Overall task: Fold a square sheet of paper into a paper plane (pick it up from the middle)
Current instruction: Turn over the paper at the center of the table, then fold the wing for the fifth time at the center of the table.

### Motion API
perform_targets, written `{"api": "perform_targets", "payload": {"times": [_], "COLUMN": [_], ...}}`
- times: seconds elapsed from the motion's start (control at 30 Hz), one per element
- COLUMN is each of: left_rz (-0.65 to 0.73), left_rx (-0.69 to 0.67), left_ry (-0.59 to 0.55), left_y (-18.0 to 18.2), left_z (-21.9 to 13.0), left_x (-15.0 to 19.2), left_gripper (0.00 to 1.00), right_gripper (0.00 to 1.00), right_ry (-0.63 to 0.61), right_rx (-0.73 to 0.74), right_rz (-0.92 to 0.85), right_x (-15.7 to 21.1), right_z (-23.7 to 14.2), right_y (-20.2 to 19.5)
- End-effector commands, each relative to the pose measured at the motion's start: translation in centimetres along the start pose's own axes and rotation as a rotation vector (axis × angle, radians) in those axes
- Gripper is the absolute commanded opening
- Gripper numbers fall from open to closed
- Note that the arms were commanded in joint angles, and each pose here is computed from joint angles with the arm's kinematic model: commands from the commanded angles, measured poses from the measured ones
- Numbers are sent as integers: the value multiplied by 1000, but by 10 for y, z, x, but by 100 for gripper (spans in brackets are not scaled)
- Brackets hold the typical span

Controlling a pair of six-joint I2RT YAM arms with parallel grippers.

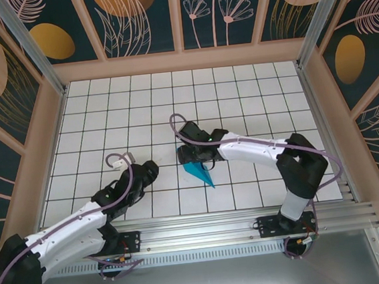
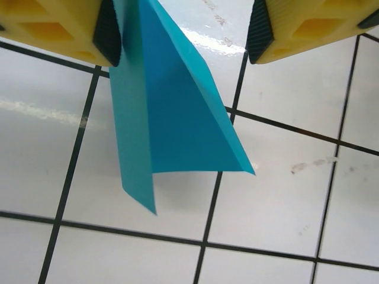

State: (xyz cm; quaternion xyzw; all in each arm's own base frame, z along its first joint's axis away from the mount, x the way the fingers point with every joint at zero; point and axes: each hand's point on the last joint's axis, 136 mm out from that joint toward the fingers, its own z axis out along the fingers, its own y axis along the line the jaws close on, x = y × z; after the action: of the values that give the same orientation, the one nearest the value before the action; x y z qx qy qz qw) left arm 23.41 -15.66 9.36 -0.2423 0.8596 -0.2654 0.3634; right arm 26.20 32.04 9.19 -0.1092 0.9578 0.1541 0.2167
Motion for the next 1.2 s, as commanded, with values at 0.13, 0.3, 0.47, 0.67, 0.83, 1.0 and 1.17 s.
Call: {"api": "perform_targets", "payload": {"times": [0.13,0.3,0.47,0.67,0.83,1.0,1.17], "left_rz": [-10,-12,-15,-15,-19,-17,-17], "left_rx": [36,38,41,42,39,37,34], "left_ry": [20,37,48,53,58,57,57], "left_y": [-17,-17,-19,-19,-17,-16,-15], "left_z": [4,8,10,9,10,10,10], "left_x": [0,4,6,7,9,9,9], "left_gripper": [53,53,53,53,53,54,54], "right_gripper": [67,74,73,69,64,49,35], "right_ry": [25,51,55,98,123,142,117], "right_rx": [-69,-93,-82,-43,8,42,93], "right_rz": [-73,-100,-124,-156,-180,-199,-205], "right_x": [26,37,40,50,58,63,55], "right_z": [-4,3,16,32,39,42,37], "right_y": [-7,-12,-15,-19,-28,-34,-39]}}
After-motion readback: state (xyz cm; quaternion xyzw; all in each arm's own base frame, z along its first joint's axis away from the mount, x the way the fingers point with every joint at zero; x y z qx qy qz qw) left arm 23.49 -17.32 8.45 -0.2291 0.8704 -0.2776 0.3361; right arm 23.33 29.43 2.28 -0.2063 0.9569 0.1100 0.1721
